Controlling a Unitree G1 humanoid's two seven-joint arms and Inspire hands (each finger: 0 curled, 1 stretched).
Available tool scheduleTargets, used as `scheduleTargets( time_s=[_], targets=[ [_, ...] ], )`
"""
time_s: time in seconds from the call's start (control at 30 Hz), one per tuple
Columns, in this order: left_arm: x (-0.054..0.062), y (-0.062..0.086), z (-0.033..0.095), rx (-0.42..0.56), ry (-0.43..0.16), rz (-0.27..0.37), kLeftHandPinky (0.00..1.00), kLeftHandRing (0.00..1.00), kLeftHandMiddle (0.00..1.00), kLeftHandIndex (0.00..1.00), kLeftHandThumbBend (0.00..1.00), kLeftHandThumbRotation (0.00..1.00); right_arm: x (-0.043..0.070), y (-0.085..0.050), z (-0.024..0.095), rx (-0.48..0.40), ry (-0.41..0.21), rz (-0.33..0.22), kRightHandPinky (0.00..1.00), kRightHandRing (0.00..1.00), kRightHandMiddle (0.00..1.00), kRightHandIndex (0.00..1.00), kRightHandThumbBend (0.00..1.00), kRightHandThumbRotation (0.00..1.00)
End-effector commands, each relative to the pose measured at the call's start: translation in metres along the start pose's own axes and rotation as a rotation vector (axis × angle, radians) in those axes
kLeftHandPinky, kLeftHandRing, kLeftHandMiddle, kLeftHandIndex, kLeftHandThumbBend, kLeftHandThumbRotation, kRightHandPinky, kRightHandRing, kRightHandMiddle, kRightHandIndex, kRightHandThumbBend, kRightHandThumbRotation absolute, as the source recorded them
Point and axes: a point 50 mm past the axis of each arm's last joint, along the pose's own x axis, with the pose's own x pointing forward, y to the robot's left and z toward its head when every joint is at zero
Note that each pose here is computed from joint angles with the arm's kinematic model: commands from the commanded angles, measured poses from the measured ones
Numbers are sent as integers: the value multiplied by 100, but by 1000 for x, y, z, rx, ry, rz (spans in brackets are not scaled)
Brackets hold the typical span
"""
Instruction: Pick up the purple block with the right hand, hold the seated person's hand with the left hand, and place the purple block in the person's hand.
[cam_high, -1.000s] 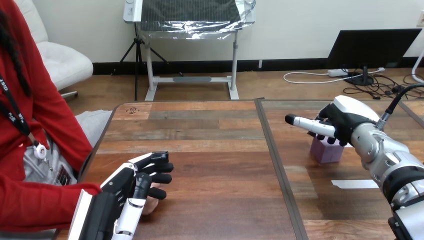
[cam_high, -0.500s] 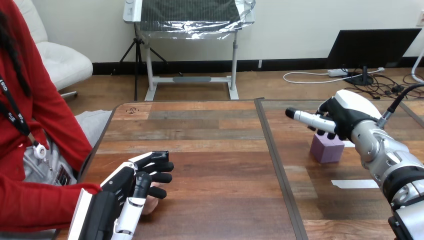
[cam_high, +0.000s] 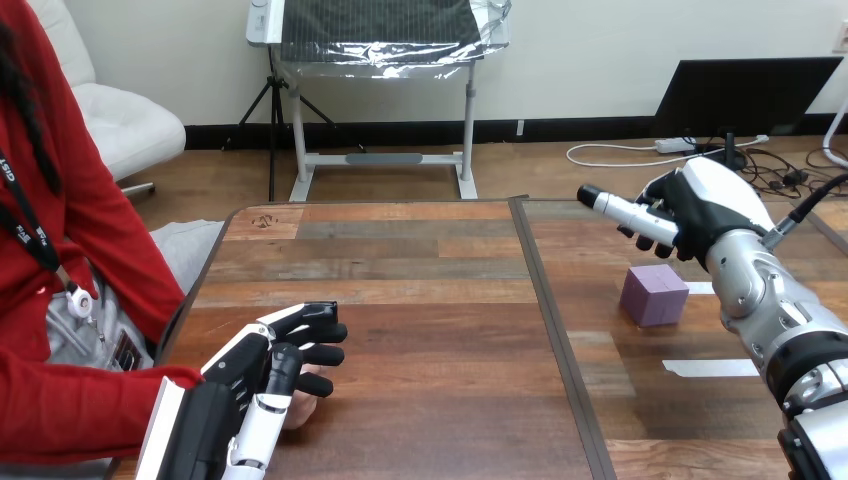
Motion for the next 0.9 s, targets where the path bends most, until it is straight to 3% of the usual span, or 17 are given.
scheduleTargets(
  time_s=[0.0, 0.13, 0.43, 0.77, 0.87],
  targets=[
    [12, 0, 7, 6, -73, -2, 58, 68, 71, 72, 35, 92, 6, -16, 25, 57, -72, -81, 22, 25, 32, 35, 83, 99],
    [12, -1, 7, 1, -69, 1, 58, 68, 71, 72, 36, 92, 6, -17, 26, 51, -77, -91, 21, 26, 33, 37, 82, 100],
    [13, -1, 8, -5, -79, -2, 58, 68, 71, 72, 36, 91, 7, -17, 26, -9, -56, -55, 39, 48, 52, 55, 80, 100],
    [13, 0, 8, 3, -80, 2, 58, 67, 70, 72, 36, 91, 8, -14, 23, -91, -9, 60, 31, 42, 48, 62, 83, 100],
    [13, -1, 8, 4, -81, 3, 57, 67, 70, 71, 36, 91, 8, -13, 20, -111, 9, 112, 34, 47, 52, 66, 83, 100]
  ],
)
